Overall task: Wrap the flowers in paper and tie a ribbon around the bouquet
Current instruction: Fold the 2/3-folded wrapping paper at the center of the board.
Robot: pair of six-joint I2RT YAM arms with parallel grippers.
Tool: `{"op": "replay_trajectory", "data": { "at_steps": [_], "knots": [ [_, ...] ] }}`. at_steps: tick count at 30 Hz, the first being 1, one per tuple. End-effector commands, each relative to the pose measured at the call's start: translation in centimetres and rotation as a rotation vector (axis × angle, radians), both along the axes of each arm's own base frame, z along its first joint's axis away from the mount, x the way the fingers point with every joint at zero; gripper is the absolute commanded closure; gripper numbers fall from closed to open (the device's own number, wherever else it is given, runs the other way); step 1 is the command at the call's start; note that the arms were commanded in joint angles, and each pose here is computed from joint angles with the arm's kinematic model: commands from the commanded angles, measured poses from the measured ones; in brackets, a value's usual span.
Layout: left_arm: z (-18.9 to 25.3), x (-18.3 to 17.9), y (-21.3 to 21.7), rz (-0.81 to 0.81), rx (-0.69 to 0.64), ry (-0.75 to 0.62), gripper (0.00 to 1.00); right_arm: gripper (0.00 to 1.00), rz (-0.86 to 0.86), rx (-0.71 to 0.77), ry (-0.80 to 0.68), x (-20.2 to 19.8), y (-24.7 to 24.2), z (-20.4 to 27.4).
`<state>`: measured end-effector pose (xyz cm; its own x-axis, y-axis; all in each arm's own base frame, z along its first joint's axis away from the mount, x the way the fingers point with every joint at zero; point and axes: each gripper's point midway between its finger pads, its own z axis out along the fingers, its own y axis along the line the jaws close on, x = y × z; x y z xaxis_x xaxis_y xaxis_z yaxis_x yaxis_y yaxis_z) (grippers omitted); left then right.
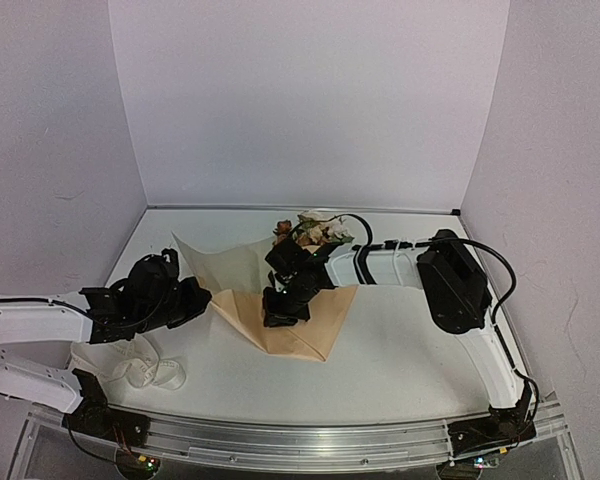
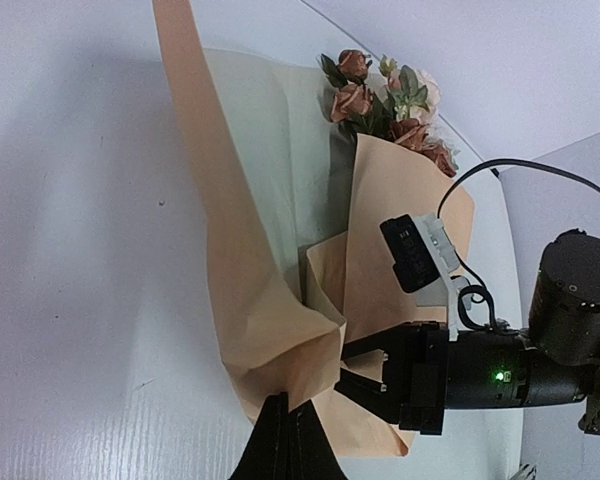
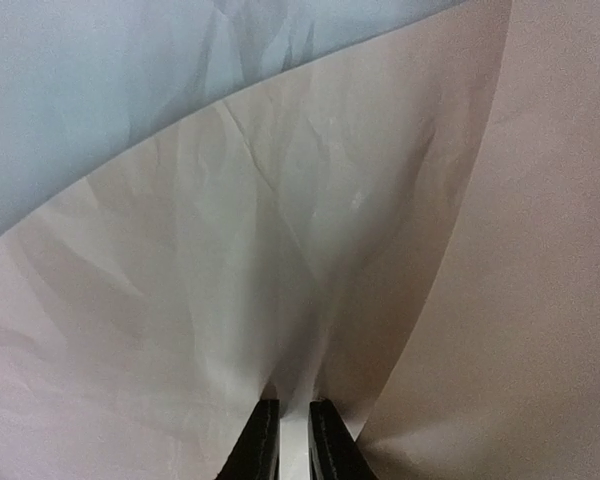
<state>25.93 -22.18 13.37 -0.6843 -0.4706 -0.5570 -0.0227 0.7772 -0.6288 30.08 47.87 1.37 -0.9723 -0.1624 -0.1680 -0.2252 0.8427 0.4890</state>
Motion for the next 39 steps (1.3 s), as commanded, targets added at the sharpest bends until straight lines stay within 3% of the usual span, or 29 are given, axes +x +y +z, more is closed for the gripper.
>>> {"op": "replay_trajectory", "data": {
  "at_steps": [1,9,15,27,36,39],
  "knots": [
    [3.9,1.1,-3.0,-0.116,-0.024,-0.106,1.00,0.85,-0.002,0.073,0.001,1.0,0.6,1.5],
    [5.3,1.3,-6.7,-0.304,-0.003,-0.168,1.00,0.83,0.137,0.255,0.027,-1.0,0.6,8.4],
    [6.3,1.5,-9.0,-0.406,0.008,-0.204,1.00,0.75,0.161,0.249,-0.033,-2.0,-2.8,11.1],
    [6.0,2.2,-16.7,-0.675,0.025,-0.199,1.00,0.57,-0.118,-0.075,-0.056,-3.3,-18.4,4.7],
    [2.9,2.3,-23.4,-0.842,0.075,-0.140,1.00,0.54,-0.270,-0.028,0.028,-1.4,-20.1,0.6],
    [1.4,2.5,-24.7,-0.871,0.093,-0.103,1.00,0.60,-0.300,-0.001,0.055,-0.6,-19.7,-0.1]
  ]
}}
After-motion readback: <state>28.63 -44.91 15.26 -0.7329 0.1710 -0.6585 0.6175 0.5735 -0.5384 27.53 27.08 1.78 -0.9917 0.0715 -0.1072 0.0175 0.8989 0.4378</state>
